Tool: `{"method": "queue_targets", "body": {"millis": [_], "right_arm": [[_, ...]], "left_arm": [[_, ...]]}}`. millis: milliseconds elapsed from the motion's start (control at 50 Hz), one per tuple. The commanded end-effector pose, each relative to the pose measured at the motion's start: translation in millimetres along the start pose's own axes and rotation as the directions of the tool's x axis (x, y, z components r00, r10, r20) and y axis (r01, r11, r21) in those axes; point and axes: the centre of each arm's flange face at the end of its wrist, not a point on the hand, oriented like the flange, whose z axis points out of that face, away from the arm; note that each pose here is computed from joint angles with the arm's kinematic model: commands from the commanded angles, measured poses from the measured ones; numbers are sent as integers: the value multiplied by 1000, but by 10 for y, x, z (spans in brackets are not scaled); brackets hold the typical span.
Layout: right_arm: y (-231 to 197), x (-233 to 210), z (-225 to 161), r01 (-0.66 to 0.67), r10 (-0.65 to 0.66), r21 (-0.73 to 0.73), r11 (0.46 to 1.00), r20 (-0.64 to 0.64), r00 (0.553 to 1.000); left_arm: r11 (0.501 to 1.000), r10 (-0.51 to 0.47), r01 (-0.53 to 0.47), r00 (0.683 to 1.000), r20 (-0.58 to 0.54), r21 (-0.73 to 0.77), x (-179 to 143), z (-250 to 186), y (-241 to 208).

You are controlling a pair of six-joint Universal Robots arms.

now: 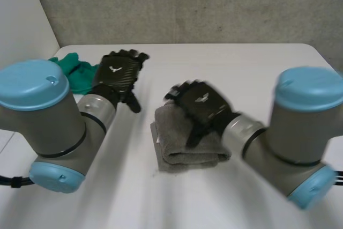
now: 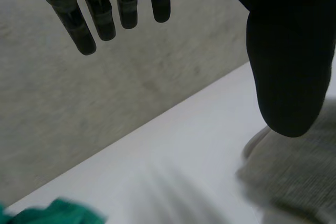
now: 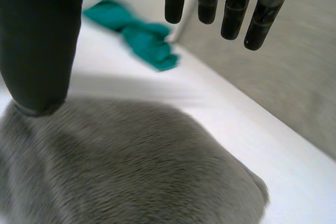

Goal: Fold the laundry.

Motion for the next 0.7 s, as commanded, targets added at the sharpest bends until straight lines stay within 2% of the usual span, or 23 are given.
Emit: {"method": "queue_targets", "body": {"millis": [20, 80, 200, 320, 500, 660, 700], "right_arm": [[-32, 435, -128, -367, 362, -26, 930, -111, 925], [91, 439, -71, -367, 356, -81, 927, -122, 926], [442, 417, 123, -319, 298, -213, 924, -125, 946], [684, 419, 239, -312, 277, -275, 909, -161, 947], [750, 491, 252, -153, 92, -329, 932, -194, 977], [510, 572, 178, -129, 72, -271, 954, -208, 975], [425, 592, 144, -121, 66, -250, 961, -219, 974]], "left_arm": [[993, -113, 118, 977, -179, 18, 361, 34, -53], [991, -137, 134, 968, -211, -26, 473, 80, 72], [981, -142, 105, 963, -229, -164, 609, 141, 409], [939, -117, 33, 966, -229, -341, 623, 107, 758], [934, 29, -103, 976, -215, -343, 544, 109, 818], [943, 67, -139, 969, -238, -303, 574, 83, 684], [957, 67, -129, 970, -234, -260, 551, 69, 504]]}}
